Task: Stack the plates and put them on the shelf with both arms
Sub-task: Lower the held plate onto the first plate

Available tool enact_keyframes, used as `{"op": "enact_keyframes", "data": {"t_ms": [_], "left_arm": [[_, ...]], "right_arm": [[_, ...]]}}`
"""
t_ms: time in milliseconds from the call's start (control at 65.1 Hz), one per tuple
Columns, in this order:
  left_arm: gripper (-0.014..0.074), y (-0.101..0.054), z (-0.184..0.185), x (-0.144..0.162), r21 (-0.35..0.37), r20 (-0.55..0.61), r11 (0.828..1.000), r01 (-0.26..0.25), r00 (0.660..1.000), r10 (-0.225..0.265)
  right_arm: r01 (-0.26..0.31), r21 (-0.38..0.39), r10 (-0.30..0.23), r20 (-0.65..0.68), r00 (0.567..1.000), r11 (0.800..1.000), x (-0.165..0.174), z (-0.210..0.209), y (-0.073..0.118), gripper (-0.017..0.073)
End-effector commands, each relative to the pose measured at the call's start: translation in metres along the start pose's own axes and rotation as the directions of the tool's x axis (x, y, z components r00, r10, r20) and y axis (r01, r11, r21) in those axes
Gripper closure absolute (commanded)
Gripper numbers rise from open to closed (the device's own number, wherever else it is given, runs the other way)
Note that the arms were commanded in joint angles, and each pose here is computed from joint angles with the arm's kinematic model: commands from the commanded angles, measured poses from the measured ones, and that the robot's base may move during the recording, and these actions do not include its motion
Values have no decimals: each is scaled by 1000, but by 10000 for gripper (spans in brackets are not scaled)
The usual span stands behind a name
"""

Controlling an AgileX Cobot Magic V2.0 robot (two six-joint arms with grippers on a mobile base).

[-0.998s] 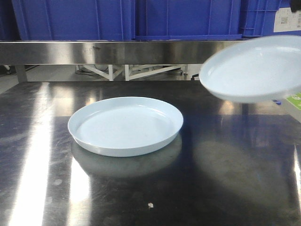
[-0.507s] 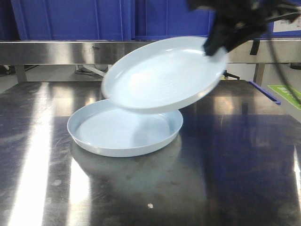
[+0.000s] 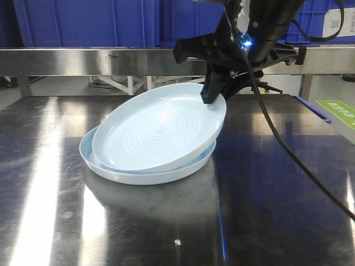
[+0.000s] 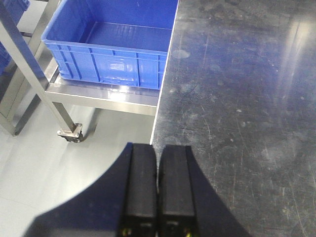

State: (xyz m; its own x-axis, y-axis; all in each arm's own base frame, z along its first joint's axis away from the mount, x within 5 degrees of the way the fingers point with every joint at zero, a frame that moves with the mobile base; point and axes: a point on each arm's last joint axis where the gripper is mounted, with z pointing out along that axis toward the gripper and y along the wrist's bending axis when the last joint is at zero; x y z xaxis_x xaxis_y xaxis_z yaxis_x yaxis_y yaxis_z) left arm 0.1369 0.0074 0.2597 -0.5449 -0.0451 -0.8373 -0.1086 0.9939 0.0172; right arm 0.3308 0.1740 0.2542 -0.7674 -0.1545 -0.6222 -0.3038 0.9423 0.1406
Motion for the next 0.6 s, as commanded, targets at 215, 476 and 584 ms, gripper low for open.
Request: {"op": "enact_keyframes", "data": {"t_ms": [215, 476, 584], "left_arm": [[512, -2, -4, -15, 20, 94, 1000, 3, 996, -5], [512, -2, -4, -15, 20, 94, 1000, 3, 996, -5], [512, -2, -4, -15, 20, 94, 1000, 3, 996, -5]], "right_arm": [[21, -53, -10, 198, 980, 998, -26, -25, 12, 511], [20, -49, -11, 179, 984, 999, -24, -17, 11, 511], [20, -49, -11, 179, 984, 999, -24, -14, 11, 506]]}}
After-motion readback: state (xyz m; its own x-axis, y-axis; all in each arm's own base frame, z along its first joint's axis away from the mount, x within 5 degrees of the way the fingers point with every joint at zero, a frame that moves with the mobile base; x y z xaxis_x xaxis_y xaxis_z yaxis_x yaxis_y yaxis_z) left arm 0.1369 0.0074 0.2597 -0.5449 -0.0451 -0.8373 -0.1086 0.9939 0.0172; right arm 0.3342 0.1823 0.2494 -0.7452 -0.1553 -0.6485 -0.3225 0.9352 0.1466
